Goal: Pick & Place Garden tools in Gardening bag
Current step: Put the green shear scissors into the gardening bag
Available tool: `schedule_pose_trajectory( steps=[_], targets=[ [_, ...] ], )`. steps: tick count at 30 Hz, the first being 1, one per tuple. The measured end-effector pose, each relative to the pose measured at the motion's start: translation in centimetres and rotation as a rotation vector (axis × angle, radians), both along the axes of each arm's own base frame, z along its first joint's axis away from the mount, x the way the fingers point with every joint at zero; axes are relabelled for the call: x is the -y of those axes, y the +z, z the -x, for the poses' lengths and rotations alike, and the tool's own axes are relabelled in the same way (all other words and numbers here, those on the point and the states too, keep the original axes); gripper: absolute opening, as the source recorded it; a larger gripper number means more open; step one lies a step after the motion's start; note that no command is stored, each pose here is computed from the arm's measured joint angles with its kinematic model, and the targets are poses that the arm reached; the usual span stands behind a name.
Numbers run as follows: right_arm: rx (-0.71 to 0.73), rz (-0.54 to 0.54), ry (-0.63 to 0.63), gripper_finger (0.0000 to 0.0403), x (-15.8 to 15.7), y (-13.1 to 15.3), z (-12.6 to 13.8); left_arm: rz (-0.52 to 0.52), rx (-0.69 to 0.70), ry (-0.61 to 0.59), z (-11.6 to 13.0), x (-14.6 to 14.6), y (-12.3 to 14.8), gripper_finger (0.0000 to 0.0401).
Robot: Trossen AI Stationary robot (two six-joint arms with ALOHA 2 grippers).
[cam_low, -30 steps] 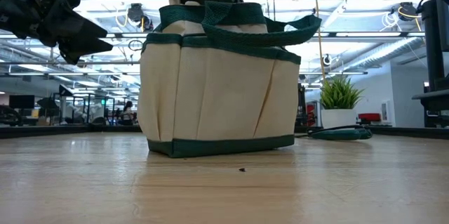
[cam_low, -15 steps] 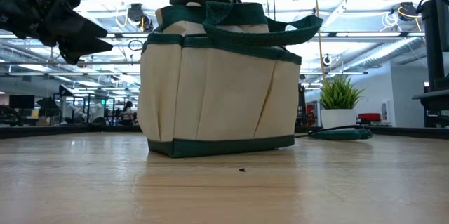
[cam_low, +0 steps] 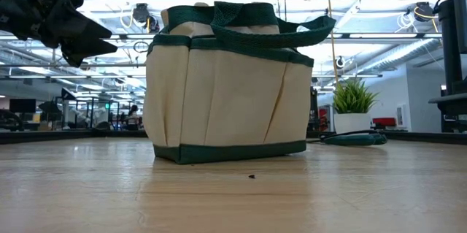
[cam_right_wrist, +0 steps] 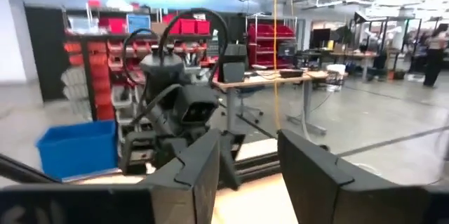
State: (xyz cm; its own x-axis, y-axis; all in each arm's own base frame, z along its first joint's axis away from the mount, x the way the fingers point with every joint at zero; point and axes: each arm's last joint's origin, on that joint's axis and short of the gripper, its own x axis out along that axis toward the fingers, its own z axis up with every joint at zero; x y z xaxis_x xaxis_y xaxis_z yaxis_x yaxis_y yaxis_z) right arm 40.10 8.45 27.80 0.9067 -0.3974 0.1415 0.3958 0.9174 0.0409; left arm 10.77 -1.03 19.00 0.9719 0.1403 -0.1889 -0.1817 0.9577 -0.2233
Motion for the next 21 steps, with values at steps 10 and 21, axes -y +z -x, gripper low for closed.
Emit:
schedule_pose_trajectory(
  steps=[10, 21],
  targets=[
    [-0.277, -0.027, -0.215, 0.0125, 1.8, 3.8, 5.0, -0.008, -0.001, -0.001, 0.0, 0.0, 0.0, 0.0212],
    [-0.474, -0.236, -0.266, 0.0125, 2.8, 4.3, 10.4, -0.009, -0.002, -0.002, 0.0, 0.0, 0.0, 0.0212]
  ],
)
